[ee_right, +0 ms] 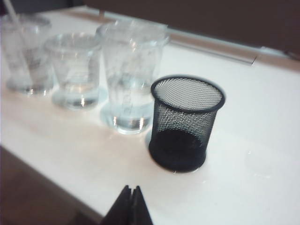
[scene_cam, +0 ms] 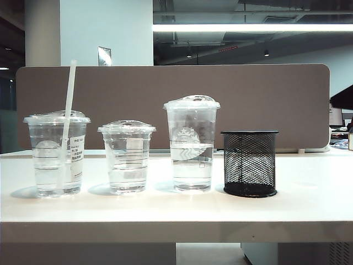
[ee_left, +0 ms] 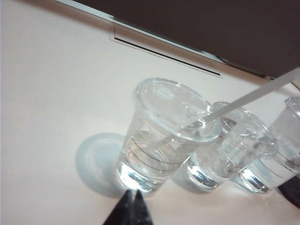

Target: Pick up the straw and insert it into the medium coffee cup.

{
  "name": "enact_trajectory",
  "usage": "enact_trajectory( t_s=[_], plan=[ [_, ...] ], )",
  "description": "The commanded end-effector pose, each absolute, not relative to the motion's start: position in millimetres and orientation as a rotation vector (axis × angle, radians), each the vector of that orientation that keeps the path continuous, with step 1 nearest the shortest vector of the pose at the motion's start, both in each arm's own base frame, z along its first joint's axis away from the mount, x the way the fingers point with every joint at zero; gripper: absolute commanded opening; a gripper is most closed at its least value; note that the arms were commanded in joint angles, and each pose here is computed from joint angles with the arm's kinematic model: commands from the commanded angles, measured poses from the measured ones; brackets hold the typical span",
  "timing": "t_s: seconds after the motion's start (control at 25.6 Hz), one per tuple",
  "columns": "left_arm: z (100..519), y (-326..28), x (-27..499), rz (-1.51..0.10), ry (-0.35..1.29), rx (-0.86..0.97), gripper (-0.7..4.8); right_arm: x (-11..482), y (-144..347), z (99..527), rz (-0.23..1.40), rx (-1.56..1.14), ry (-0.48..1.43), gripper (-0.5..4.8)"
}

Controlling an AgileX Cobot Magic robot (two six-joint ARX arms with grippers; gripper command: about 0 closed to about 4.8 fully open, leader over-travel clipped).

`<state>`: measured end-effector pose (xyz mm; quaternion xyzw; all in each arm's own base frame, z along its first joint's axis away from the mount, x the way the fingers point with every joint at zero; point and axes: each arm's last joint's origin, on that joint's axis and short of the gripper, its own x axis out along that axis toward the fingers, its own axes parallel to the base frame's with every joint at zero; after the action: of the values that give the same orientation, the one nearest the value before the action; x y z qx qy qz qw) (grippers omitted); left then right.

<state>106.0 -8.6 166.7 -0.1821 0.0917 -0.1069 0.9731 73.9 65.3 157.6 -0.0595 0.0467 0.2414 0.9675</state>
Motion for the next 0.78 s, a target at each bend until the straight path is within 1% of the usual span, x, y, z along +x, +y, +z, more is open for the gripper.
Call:
enact_trajectory(
  t_s=[0.04, 0.39, 0.59, 0.78],
  plan=[
    [168, -9, 106, -0.218, 0.173, -0.362, -0.04, 78, 59, 154, 0.422, -0.11, 0.086, -0.08],
    [169, -9, 106, -0.22, 0.173, -0.362, -0.04, 94, 23, 148, 0.241, -0.072, 0.151, -0.08],
    [168, -9, 106, -0.22, 0.173, -0.362, -0.04, 96, 7, 146, 0.105, -0.046, 0.18, -0.08],
    [168, -9, 106, -0.22, 0.173, -0.362, -0.04, 96, 4, 146, 0.057, -0.025, 0.186, -0.08]
  ],
)
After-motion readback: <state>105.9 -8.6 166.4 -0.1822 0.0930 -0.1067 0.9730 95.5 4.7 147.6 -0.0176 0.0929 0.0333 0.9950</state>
